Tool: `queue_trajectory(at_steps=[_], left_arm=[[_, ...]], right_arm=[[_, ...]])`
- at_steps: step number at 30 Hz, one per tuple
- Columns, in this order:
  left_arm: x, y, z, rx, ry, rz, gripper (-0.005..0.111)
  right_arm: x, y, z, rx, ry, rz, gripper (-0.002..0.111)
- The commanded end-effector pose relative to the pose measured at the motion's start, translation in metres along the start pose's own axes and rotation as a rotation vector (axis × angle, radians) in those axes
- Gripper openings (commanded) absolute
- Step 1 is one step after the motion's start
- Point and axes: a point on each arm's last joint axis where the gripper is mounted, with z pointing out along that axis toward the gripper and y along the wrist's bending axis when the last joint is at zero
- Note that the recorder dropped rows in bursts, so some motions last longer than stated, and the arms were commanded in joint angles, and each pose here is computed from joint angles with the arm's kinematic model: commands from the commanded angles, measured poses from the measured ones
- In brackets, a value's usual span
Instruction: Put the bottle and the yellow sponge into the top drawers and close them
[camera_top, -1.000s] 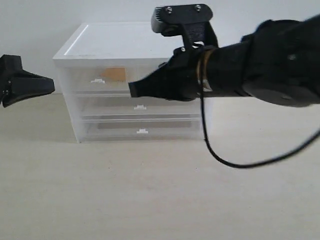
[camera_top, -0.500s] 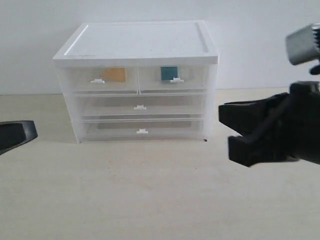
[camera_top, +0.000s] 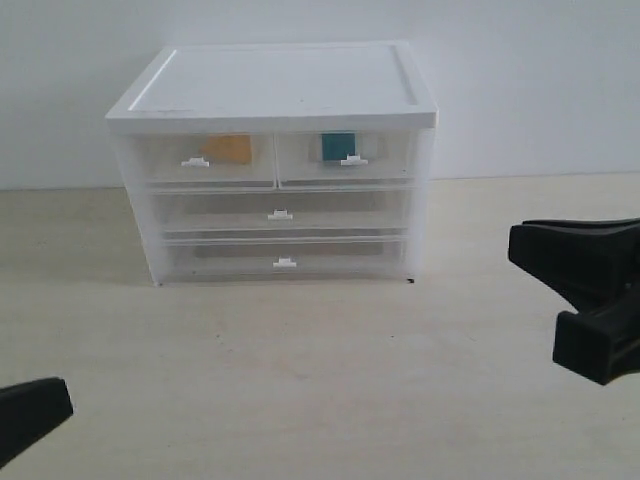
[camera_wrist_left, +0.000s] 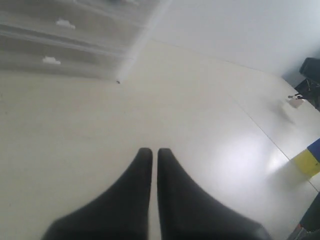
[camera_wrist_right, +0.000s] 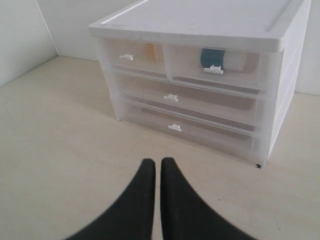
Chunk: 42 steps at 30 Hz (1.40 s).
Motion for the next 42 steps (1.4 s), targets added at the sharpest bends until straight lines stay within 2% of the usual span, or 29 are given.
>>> queue_trajectory(at_steps=[1,13,16,18,21,25,28,30,33,37,42], left_arm=[[0.019,0.004,-0.001,0.000,0.044,-0.020,0.004],[0.020,0.004,-0.001,-0.002,0.049,-0.021,0.004],[0.019,-0.001,-0.002,0.026,0.035,0.027,0.004],[0.007,-0.005,-0.006,0.005,-0.091,0.168,0.004],[-0.004,-0.013,-0.016,-0.047,-0.212,0.443,0.004],[-0.006,-0.031,-0.034,-0.090,-0.366,0.762,0.004],[-0.003,-0.038,-0.043,-0.115,-0.442,0.910,0.004],[-0.002,-0.042,-0.049,-0.140,-0.493,0.946,0.004],[-0.003,-0.040,-0.050,-0.164,-0.501,0.925,0.004],[-0.005,-0.031,-0.051,-0.255,-0.503,0.871,0.004],[-0.008,-0.026,-0.053,-0.323,-0.506,0.858,0.004]], right_arm=[[0.000,-0.001,-0.001,0.004,-0.001,-0.001,0.000],[0.000,-0.001,-0.001,0.004,-0.001,-0.001,0.000],[0.000,0.000,-0.001,0.000,-0.004,-0.001,0.000],[0.000,0.000,-0.001,-0.002,-0.005,-0.001,0.000],[0.000,0.000,-0.001,-0.002,-0.005,-0.001,0.000],[0.000,0.000,-0.001,-0.002,-0.005,-0.001,0.000],[0.000,0.000,-0.001,-0.002,-0.005,-0.001,0.000],[0.000,0.000,-0.001,-0.002,-0.005,-0.001,0.000],[0.000,0.000,-0.001,-0.002,-0.005,-0.001,0.000],[0.000,0.000,-0.001,-0.001,-0.005,-0.001,0.000],[0.000,0.000,-0.001,-0.001,-0.005,-0.001,0.000]])
